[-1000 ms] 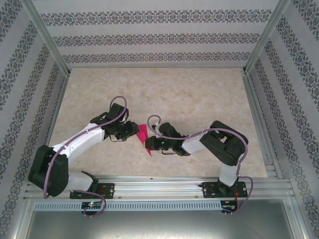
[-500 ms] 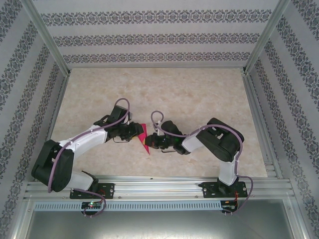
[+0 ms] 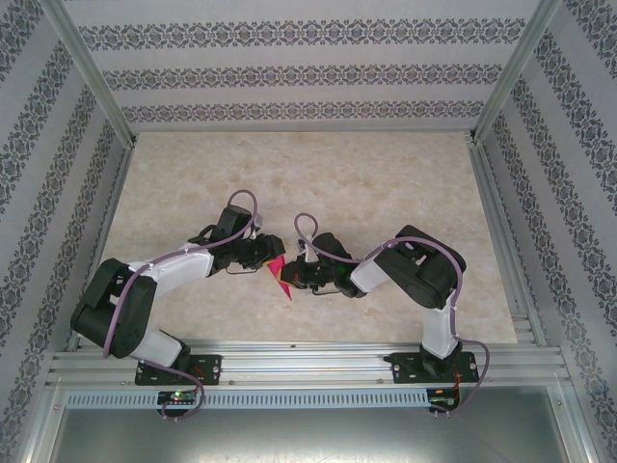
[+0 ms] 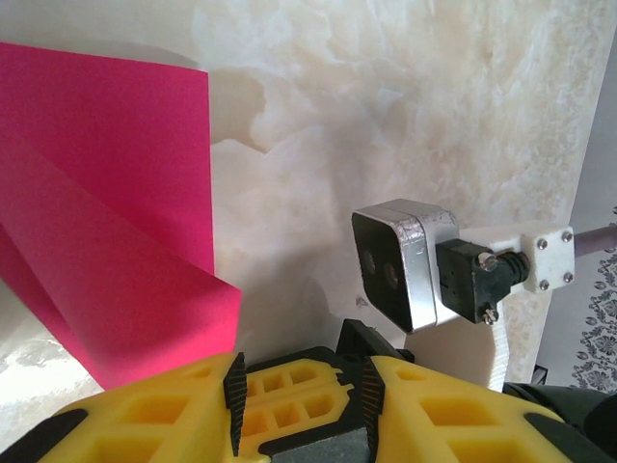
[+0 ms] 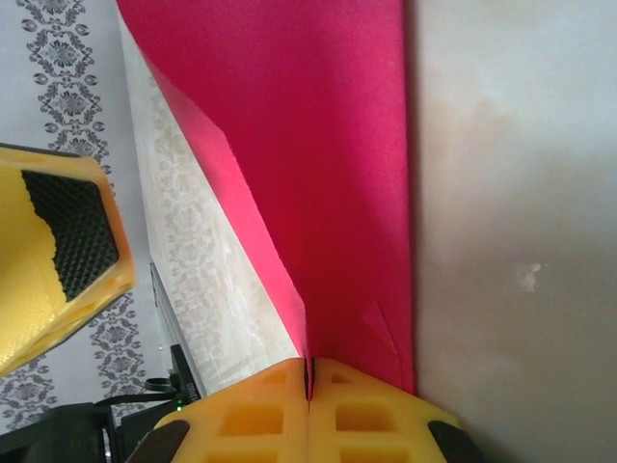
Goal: Fold a paper plane with a square sheet of paper (pick it up from the middle)
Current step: Fold the wing for the fifth time at the center of the table.
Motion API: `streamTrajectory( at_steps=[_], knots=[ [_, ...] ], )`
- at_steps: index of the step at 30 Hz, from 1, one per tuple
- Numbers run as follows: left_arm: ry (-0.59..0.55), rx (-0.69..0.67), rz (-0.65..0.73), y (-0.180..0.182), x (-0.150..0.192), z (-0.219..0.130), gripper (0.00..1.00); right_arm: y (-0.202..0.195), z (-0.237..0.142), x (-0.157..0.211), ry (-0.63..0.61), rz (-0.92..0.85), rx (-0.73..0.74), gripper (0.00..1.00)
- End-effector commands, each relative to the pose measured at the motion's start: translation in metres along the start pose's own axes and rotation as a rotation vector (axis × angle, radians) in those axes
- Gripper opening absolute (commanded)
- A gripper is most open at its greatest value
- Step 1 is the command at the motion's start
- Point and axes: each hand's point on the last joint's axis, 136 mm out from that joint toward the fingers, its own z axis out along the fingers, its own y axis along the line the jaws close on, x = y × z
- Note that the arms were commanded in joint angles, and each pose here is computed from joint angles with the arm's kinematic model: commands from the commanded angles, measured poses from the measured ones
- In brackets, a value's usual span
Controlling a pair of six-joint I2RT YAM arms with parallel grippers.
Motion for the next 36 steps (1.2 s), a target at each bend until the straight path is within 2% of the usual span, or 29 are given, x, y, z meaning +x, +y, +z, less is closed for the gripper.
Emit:
streamTrajectory(
  at_steps=[1, 6, 13, 19, 26, 31, 36],
  knots=[
    [-0.011, 0.044, 0.018, -0.004, 0.0, -0.002, 0.4, 0.0, 0.001, -0.003, 0.016, 0.036, -0.011, 0.0],
    [-0.011, 0.037, 0.019, 0.003, 0.004, 0.0, 0.4, 0.003, 0.004, -0.004, 0.025, 0.044, -0.016, 0.0],
    [-0.049, 0.09, 0.031, -0.008, -0.007, 0.003, 0.41, 0.0, 0.004, -0.005, 0.018, 0.06, -0.007, 0.0],
    [-0.032, 0.05, 0.021, 0.004, -0.008, 0.017, 0.41, -0.003, 0.004, -0.006, 0.014, 0.07, 0.003, 0.01],
    [-0.042, 0.024, 0.011, 0.013, -0.013, 0.027, 0.4, -0.003, 0.001, -0.006, 0.006, 0.06, 0.009, 0.08],
    [-0.042, 0.009, 0.015, 0.014, -0.015, 0.027, 0.4, -0.004, -0.007, -0.005, -0.009, 0.03, 0.052, 0.2],
    [-0.031, -0.011, 0.009, 0.019, -0.012, 0.03, 0.4, -0.014, -0.015, -0.001, -0.011, 0.007, 0.126, 0.21]
  ],
)
